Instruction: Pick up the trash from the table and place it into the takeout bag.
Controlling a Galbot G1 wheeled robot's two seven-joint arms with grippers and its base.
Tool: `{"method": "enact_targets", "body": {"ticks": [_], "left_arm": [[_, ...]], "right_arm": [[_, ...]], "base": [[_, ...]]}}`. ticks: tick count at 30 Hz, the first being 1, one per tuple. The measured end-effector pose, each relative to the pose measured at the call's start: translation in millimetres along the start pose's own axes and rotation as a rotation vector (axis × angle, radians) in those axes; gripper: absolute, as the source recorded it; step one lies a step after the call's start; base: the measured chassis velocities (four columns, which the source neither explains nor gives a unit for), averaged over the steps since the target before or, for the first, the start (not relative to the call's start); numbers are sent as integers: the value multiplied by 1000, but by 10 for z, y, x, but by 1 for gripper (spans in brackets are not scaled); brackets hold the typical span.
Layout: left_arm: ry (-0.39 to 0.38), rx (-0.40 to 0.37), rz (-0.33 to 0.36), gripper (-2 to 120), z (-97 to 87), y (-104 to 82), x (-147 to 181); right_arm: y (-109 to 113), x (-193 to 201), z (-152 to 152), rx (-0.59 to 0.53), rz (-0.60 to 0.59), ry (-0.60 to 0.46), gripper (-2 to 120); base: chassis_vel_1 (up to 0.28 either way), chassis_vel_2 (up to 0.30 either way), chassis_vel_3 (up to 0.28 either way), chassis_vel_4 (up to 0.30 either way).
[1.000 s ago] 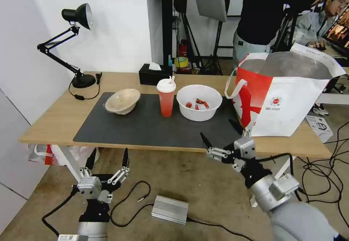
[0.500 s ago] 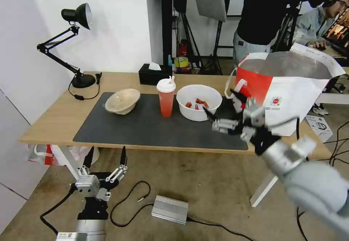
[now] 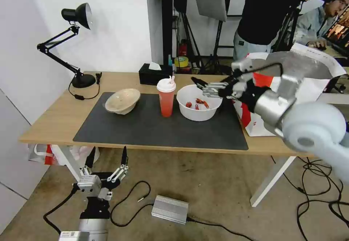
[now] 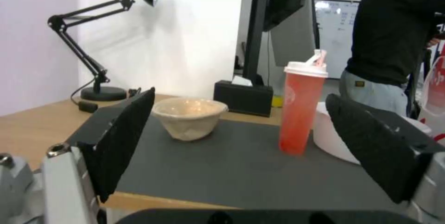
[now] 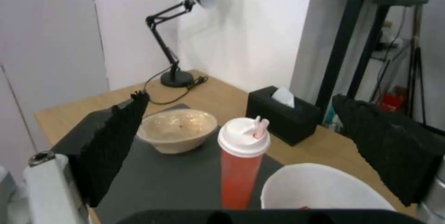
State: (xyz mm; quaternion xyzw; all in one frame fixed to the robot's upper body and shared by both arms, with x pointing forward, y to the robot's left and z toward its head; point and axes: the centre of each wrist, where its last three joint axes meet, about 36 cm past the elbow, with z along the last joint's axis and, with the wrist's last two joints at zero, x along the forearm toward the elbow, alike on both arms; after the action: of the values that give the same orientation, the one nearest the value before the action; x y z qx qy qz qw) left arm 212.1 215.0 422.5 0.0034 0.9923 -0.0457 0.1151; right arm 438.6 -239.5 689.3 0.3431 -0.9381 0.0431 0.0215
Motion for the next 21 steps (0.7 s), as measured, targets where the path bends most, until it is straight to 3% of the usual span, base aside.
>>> {"method": "enact_targets", "body": {"ticks": [9,21], "left_arm": [[0,3,-6,100,12,6,-10],[6,21,-16,100,43,-18,-21]], "right_arm": [[-84,-313,-222,20,-34,140,100],[-290,-477,-291,42,-68,289,100]], "base": [[0,0,0,0],[0,0,0,0]]}}
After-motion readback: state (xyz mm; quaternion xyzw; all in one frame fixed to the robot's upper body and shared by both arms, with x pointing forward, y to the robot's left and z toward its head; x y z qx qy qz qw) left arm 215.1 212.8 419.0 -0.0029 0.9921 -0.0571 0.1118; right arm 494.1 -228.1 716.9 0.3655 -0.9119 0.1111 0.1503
